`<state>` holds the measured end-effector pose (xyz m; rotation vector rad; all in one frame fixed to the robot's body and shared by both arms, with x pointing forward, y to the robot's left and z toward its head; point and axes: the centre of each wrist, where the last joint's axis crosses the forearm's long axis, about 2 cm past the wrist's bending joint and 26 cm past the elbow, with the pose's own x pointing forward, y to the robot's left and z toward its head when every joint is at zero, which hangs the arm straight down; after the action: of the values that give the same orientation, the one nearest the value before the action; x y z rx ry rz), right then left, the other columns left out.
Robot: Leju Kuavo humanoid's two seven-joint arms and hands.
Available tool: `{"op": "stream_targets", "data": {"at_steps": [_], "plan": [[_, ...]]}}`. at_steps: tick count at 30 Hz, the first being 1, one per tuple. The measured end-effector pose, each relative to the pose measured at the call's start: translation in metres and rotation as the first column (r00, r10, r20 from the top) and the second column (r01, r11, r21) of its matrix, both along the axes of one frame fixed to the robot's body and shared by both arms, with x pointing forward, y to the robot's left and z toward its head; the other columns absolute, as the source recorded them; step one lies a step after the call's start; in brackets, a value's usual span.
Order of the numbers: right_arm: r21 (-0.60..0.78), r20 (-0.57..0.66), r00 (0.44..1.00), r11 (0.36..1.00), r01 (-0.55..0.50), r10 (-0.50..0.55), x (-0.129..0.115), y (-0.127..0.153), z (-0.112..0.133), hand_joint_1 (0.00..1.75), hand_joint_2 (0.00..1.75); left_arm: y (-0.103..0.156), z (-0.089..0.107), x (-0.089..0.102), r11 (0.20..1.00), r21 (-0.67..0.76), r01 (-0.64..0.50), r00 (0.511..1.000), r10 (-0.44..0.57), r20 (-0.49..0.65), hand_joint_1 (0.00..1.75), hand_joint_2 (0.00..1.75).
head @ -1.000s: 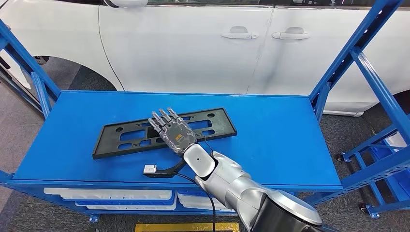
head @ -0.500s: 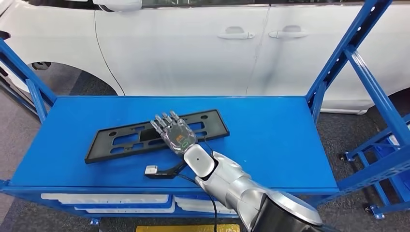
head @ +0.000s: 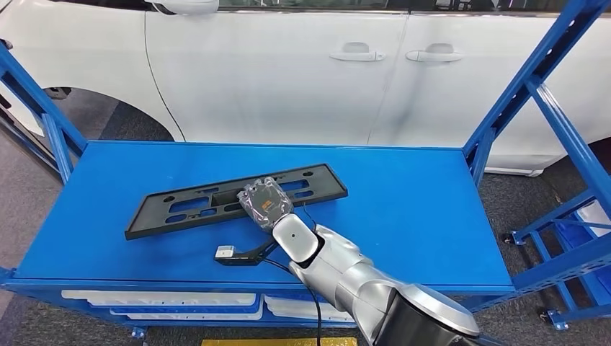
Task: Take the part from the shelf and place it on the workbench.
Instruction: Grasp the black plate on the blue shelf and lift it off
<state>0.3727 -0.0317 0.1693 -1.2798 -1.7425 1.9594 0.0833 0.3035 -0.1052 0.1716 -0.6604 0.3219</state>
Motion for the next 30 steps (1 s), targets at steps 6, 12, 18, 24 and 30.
{"op": "stream_targets", "data": {"at_steps": [6,12,18,24,30], "plan": [[0.000,-0.003,1.000,1.000,0.000,0.000,0.000,0.000,-0.001,1.75,1.75,0.000,0.000,0.001,1.000,0.022,0.004,1.000,-0.005,0.018,0.00,0.00],[0.009,-0.004,1.000,1.000,0.002,-0.002,0.001,0.000,0.001,1.75,1.75,-0.002,0.001,0.002,0.997,0.074,0.018,0.999,-0.022,0.046,0.00,0.44],[0.035,-0.003,1.000,0.999,0.001,-0.001,0.002,0.000,0.003,1.75,1.75,-0.004,0.001,0.003,0.998,0.058,0.040,0.992,-0.047,0.119,0.00,1.75],[0.106,0.017,1.000,0.994,-0.016,0.014,0.006,-0.001,0.010,1.75,1.75,-0.004,0.001,0.005,0.998,0.045,0.041,0.992,-0.046,0.122,0.00,1.75],[0.316,-0.022,0.997,0.947,-0.061,0.071,0.012,0.001,0.028,1.75,1.75,-0.003,0.001,0.003,0.999,0.043,0.011,0.992,-0.016,0.125,0.00,1.75]]}}
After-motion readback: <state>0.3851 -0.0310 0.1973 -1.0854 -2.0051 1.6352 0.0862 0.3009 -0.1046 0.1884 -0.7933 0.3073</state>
